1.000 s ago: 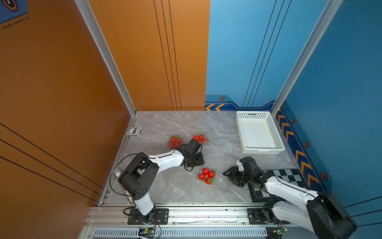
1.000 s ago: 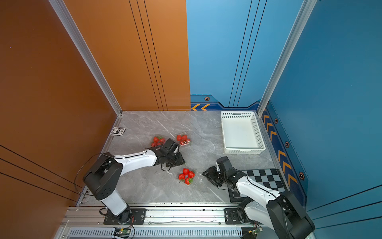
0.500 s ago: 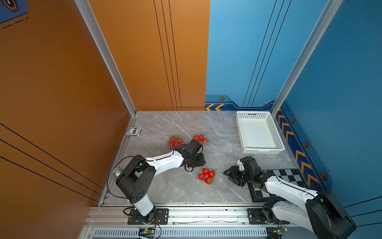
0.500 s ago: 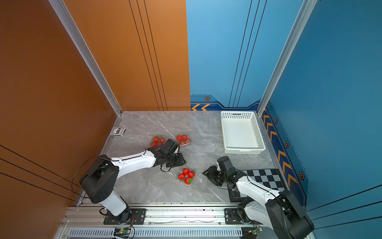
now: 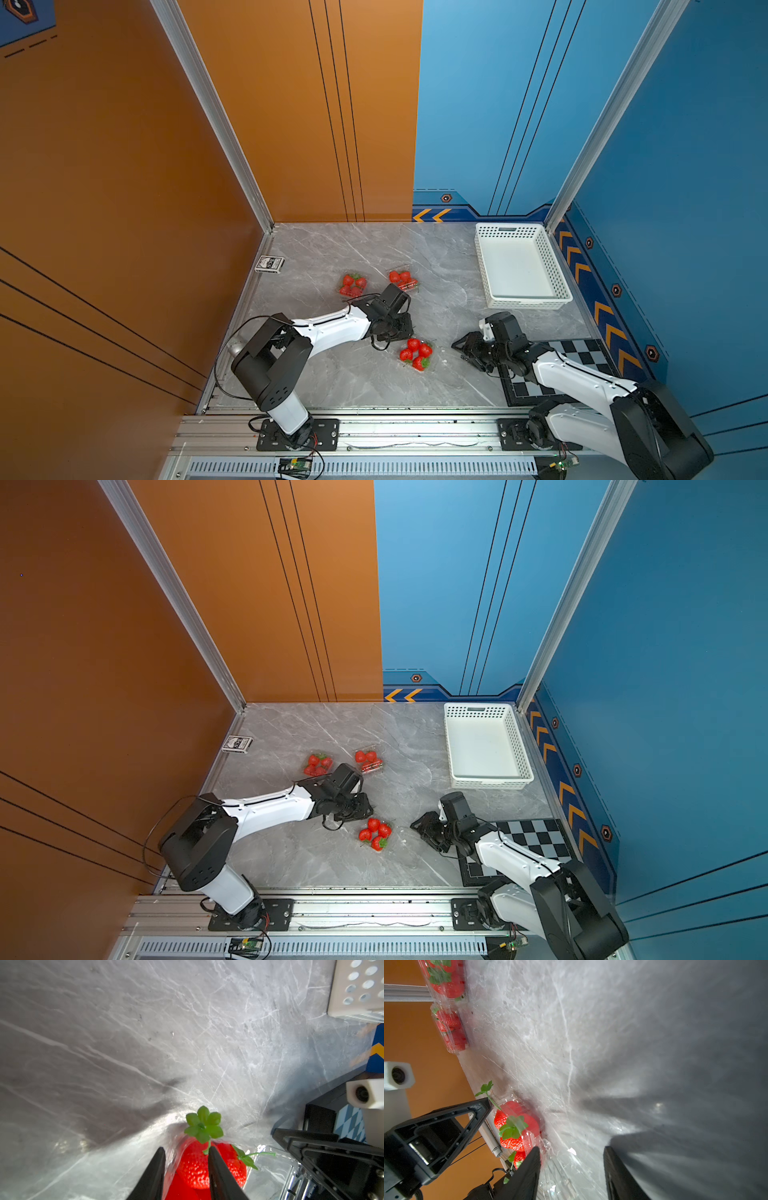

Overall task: Pack strawberries into containers
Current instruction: Adjust the packing box at the center of the board.

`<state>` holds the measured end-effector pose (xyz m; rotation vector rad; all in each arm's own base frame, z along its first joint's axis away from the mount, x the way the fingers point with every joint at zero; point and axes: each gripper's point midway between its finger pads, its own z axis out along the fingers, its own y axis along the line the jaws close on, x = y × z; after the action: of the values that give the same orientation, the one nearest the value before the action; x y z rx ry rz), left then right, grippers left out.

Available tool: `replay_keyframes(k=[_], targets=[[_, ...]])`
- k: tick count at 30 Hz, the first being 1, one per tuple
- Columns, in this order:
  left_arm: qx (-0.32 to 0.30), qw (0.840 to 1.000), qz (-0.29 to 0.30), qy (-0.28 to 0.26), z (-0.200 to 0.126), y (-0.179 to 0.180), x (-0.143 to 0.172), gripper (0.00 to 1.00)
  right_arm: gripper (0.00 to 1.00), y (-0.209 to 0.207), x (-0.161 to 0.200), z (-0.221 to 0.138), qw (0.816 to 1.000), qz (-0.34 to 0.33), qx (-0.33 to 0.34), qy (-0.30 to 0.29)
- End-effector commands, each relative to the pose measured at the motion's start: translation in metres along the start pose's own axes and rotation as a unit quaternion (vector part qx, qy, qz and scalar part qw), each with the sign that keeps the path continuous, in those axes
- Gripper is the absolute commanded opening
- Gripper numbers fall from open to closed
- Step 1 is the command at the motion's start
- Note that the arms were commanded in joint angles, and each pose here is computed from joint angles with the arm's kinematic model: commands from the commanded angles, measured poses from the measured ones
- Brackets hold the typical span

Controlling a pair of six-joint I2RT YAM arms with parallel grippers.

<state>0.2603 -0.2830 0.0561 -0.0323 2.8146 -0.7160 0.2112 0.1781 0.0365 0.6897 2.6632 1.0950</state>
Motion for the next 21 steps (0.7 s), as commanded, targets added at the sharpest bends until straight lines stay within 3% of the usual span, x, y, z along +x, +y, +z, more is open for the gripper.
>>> replay_keyframes(k=[1, 9, 13, 21], targets=[[0.004, 1.000, 0.005, -0.006, -0.018, -0.003, 0.005, 0.37, 0.52, 0.005, -0.002, 0.000, 1.000, -0.012, -0.005, 0.005], [-0.029, 0.999, -0.006, -0.036, -0.029, 0.013, -0.020, 0.40, 0.52, 0.005, -0.003, 0.000, 1.000, -0.010, -0.007, 0.004], [-0.057, 0.998, -0.015, -0.017, -0.009, 0.028, -0.032, 0.39, 0.52, 0.007, -0.001, 0.001, 1.000, -0.009, -0.012, 0.008], [-0.063, 0.998, -0.002, 0.007, 0.026, 0.020, -0.054, 0.37, 0.52, 0.009, 0.001, 0.000, 1.000, -0.010, -0.018, 0.009]])
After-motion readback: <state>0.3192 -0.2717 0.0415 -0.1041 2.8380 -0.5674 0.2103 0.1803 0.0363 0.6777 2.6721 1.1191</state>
